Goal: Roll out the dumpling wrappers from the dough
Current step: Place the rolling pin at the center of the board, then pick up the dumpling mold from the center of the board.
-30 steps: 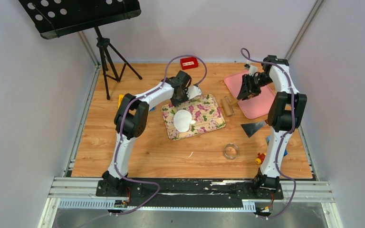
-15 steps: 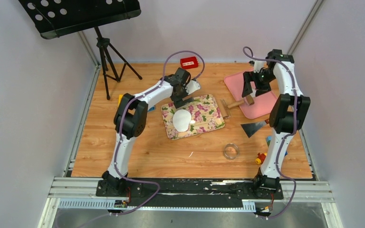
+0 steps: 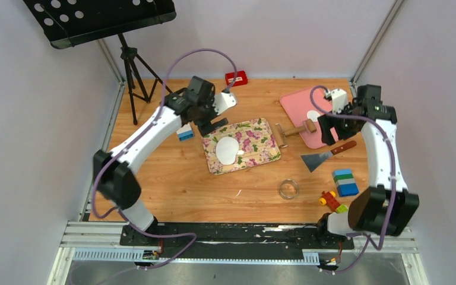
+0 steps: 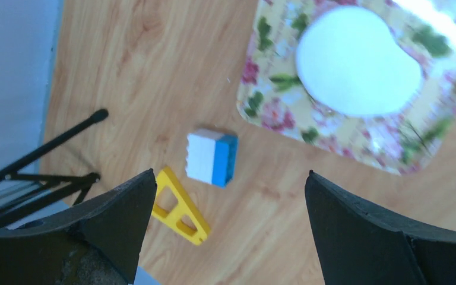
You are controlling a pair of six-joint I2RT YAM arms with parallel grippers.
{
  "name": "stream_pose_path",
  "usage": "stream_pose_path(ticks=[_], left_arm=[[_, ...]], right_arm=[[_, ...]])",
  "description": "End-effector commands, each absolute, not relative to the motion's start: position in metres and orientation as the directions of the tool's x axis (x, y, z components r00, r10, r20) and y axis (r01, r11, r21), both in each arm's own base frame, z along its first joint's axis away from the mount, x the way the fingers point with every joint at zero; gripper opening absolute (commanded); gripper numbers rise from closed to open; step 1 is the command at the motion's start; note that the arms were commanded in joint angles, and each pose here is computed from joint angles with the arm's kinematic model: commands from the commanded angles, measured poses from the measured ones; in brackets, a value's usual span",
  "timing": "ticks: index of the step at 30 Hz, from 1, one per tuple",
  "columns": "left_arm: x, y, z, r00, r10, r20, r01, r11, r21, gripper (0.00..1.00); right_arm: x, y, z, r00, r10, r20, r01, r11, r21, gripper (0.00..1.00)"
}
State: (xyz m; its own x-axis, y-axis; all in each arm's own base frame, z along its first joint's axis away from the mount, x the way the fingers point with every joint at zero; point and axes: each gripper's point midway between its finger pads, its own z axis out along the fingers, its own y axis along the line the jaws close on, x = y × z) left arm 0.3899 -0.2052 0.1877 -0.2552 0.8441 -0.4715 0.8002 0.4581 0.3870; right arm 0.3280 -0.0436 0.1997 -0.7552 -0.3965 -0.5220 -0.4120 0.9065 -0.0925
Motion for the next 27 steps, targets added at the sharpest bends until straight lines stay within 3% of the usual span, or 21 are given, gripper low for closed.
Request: stream_pose_path(ticks=[1,4,8,20,27], left_arm=[[0.308,-0.181,0.192,-0.212,0.855,-0.473,0.889,0.371,0.270,1.00],[0.274,-0.156,0.186,-0.178,0.874,-0.452,0.896,0.334,0.292,1.00],[0.241,-0.129,0.167,-0.187,0.868,-0.460,0.871,0.363,0.331,1.00],[0.208,-0.118,0.122,-0.193,0.828,-0.527,0.865,0.397,0.308,1.00],[0.205,-0.119,0.116,-0.196,0.818,-0.540,0.866,0.403,0.297,1.00]], right_arm=[[0.270,0.034,0.212,-0.437,-0.564,-0.701,-0.736,0.672,-0.083,0.80],[0.236,0.074,0.199,-0.292,-0.654,-0.698,-0.818,0.549,-0.171,0.81],[0.205,0.107,0.154,-0.259,-0.753,-0.606,-0.891,0.428,-0.151,0.80],[0.226,0.101,0.077,-0.422,-0.791,-0.443,-0.856,0.508,-0.093,0.66],[0.213,0.104,0.043,-0.413,-0.848,-0.333,-0.884,0.461,-0.080,0.52]])
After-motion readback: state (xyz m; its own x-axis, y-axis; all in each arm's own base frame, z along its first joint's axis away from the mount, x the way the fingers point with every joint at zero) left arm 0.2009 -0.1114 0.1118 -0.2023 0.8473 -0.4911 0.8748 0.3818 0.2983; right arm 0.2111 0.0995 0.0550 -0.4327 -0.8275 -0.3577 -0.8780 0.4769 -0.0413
